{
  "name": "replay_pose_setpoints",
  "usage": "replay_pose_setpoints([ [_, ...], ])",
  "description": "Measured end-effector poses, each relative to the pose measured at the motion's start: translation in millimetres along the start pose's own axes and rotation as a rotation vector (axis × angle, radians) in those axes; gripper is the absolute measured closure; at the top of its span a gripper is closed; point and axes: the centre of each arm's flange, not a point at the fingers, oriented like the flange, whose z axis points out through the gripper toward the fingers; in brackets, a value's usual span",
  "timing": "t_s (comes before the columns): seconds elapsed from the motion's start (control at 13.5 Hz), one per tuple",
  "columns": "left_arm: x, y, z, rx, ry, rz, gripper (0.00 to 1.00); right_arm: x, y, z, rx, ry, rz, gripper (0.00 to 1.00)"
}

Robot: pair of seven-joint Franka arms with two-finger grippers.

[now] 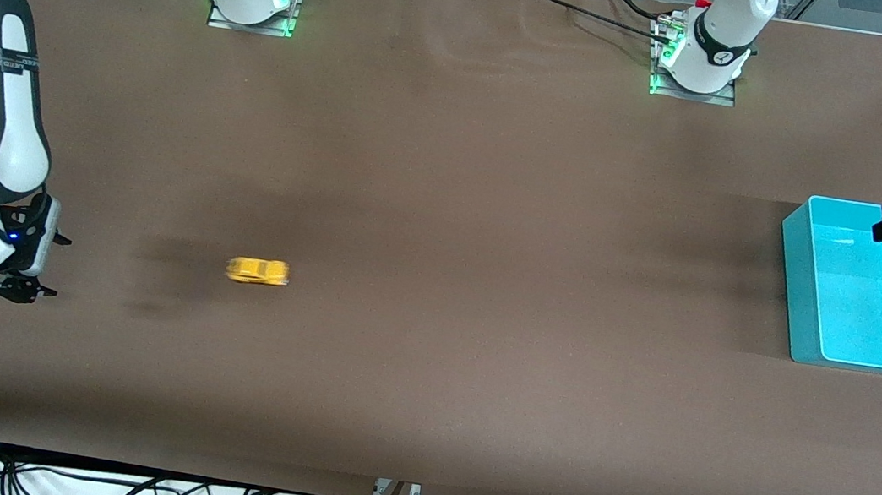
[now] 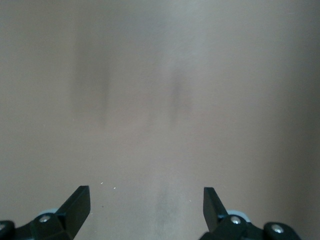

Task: Wind and store yellow beetle car
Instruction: 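Retract the right gripper while the left gripper moves toward the car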

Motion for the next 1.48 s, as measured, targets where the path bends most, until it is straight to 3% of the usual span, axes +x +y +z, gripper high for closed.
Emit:
replay_pose_setpoints([
  [0.37,0.4,0.0,0.7,0.000,-0.001,0.000,0.00,29.6,-0.2,-69.6,0.012,0.014,0.274,0.00],
  [0.59,0.7,0.0,1.4,0.000,-0.002,0.000,0.00,53.9,-8.2,-110.9,0.040,0.015,0.510,0.00],
  [1.18,1.6,0.9,3.1,0.000,-0.005,0.002,0.00,96.0,-37.0,-185.2,0.157,-0.067,1.149,0.00],
  [1.33,2.5,2.5,4.8,0.000,-0.008,0.004,0.00,110.6,-41.4,-203.4,0.152,-0.100,1.214,0.00],
  [1.48,3.2,3.3,6.0,0.000,-0.010,0.006,0.00,127.8,-39.9,-219.2,0.104,-0.151,1.189,0.00],
])
